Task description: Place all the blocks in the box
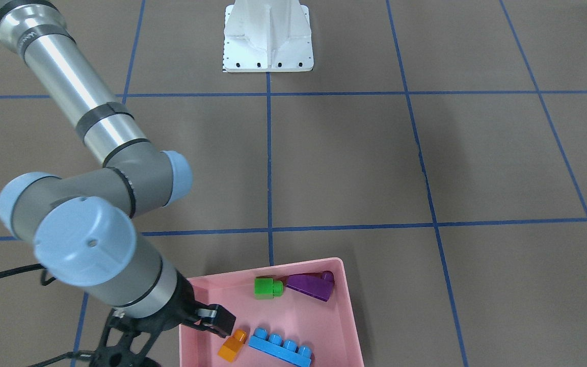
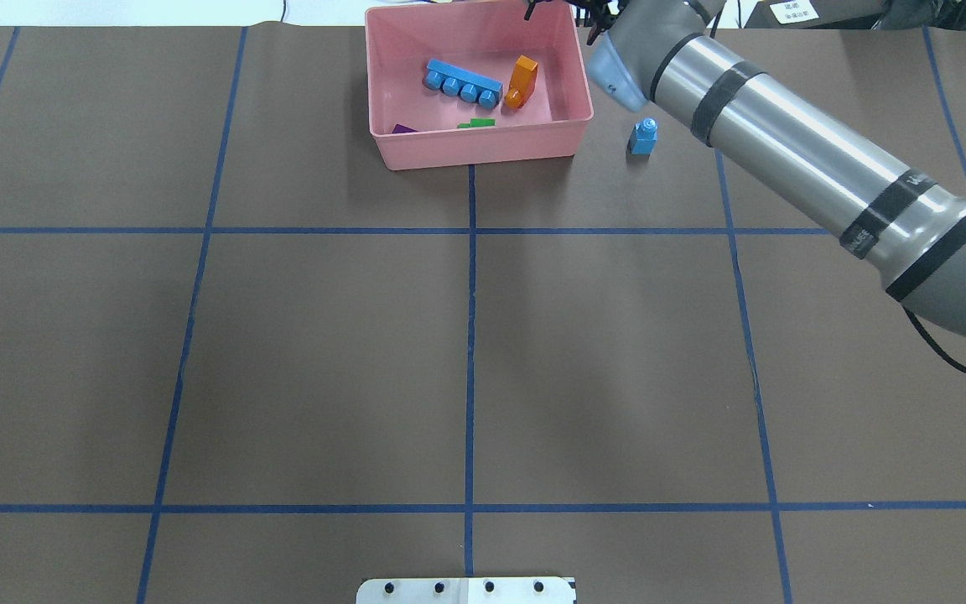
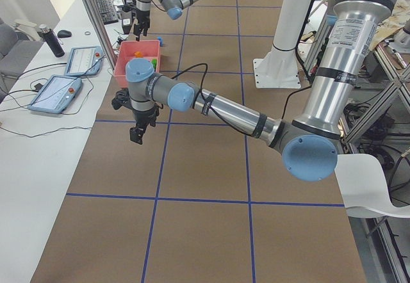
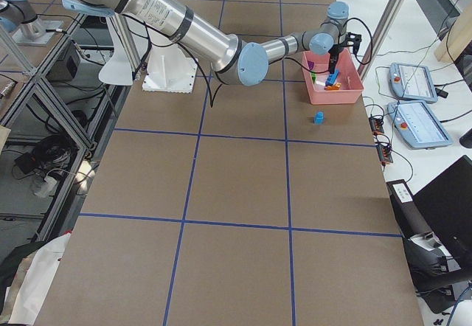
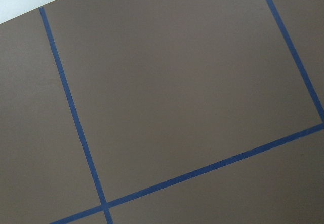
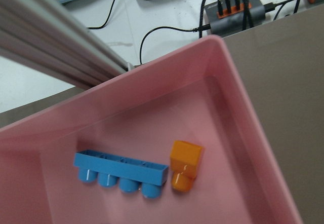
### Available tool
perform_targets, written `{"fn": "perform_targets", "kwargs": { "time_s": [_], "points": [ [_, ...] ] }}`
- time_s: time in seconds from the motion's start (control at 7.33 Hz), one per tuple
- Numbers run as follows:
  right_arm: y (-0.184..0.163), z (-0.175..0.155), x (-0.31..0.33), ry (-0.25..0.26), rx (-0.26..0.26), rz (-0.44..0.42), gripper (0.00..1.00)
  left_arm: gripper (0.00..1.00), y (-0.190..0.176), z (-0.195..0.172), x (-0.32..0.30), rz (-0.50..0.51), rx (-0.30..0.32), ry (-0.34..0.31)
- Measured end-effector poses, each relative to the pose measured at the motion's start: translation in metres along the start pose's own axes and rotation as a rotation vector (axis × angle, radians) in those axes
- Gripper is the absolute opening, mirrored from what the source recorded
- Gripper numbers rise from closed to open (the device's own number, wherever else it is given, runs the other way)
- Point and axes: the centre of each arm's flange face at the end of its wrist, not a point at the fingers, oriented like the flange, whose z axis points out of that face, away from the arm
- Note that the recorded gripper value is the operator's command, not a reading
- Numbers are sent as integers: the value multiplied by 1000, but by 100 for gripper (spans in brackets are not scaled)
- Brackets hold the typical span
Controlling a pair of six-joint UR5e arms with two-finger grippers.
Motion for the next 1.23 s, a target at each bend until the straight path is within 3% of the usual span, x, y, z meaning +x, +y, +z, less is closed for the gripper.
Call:
{"fn": "perform_targets", "kwargs": {
  "time_s": [0.27, 0.68, 0.82, 0.95, 1.09, 1.23],
  "points": [
    [-18, 13, 81, 34, -42, -63, 100, 100, 0, 0, 1, -5, 1, 2],
    [26, 80, 136, 97, -123, -135, 100, 100, -2, -1, 4, -21, 7, 3],
    [39, 96, 139, 114, -136, -165, 91, 100, -2, -2, 4, -22, 8, 3],
    [46, 104, 142, 124, -143, -183, 27, 100, -2, -2, 4, -22, 9, 3],
    [50, 109, 144, 131, -146, -190, 3, 100, -2, -2, 4, -22, 9, 3],
    [50, 109, 145, 134, -145, -192, 0, 100, -1, -2, 4, -22, 9, 3]
  ]
}}
